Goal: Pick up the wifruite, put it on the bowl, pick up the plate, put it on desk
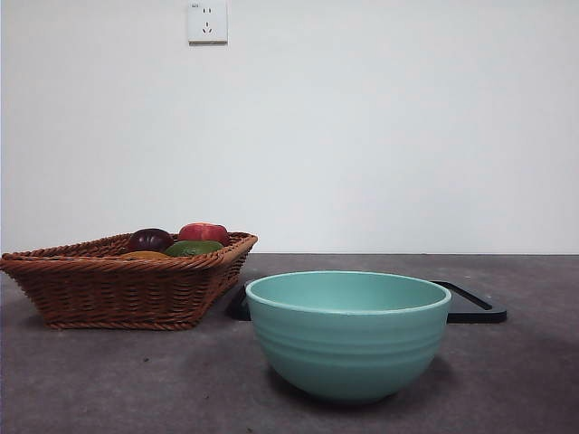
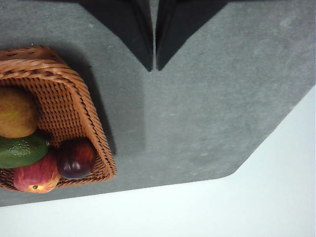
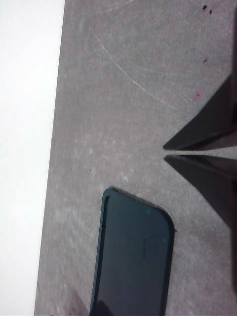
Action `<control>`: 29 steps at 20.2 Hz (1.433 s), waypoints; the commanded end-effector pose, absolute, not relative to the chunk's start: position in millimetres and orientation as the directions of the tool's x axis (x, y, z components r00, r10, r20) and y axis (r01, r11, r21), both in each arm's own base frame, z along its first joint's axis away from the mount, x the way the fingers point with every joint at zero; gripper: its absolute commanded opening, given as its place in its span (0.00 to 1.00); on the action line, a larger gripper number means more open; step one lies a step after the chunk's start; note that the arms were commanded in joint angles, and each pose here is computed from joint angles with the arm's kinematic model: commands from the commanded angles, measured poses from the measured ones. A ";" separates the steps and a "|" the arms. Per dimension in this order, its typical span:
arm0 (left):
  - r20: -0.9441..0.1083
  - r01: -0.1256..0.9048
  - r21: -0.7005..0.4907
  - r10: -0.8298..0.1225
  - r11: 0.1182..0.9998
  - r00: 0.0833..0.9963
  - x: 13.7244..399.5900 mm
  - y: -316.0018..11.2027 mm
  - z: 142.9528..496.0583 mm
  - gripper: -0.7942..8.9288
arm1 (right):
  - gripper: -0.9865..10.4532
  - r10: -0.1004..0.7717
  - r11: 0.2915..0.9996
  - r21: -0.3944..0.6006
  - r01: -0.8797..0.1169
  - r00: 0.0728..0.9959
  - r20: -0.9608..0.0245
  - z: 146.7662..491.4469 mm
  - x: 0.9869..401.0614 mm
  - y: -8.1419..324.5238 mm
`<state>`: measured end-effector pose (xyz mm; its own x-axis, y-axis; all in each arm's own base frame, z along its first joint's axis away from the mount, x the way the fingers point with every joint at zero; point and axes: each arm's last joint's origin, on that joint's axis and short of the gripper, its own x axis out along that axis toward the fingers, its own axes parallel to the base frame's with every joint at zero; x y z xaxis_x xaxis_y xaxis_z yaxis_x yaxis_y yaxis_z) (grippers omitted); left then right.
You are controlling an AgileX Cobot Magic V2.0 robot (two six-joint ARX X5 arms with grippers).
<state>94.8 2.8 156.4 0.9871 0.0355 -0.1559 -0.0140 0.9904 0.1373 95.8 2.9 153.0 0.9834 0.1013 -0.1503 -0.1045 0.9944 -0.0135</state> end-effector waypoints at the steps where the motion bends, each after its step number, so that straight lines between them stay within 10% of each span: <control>1: -0.174 -0.032 0.046 0.039 0.998 0.984 95.6 3.0 149.7 0.09 | 0.09 0.116 0.993 0.039 -0.111 0.982 -0.148 152.0 96.0 3.3; 13: -0.178 -0.087 -0.270 0.039 0.959 0.983 95.5 3.0 149.3 0.09 | 0.09 0.122 0.974 0.208 -0.087 0.979 -0.162 150.6 95.7 3.5; 29: -0.188 -0.097 -0.370 0.028 0.924 0.982 91.9 2.6 161.5 0.09 | 0.09 0.129 0.958 0.272 -0.090 0.983 -0.129 160.6 94.4 3.7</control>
<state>93.2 2.6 158.1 0.9827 0.0316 -0.1823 -0.0973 0.9264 -0.3638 95.2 3.7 154.1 0.9797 0.1282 -0.1543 -0.0858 0.9630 0.2554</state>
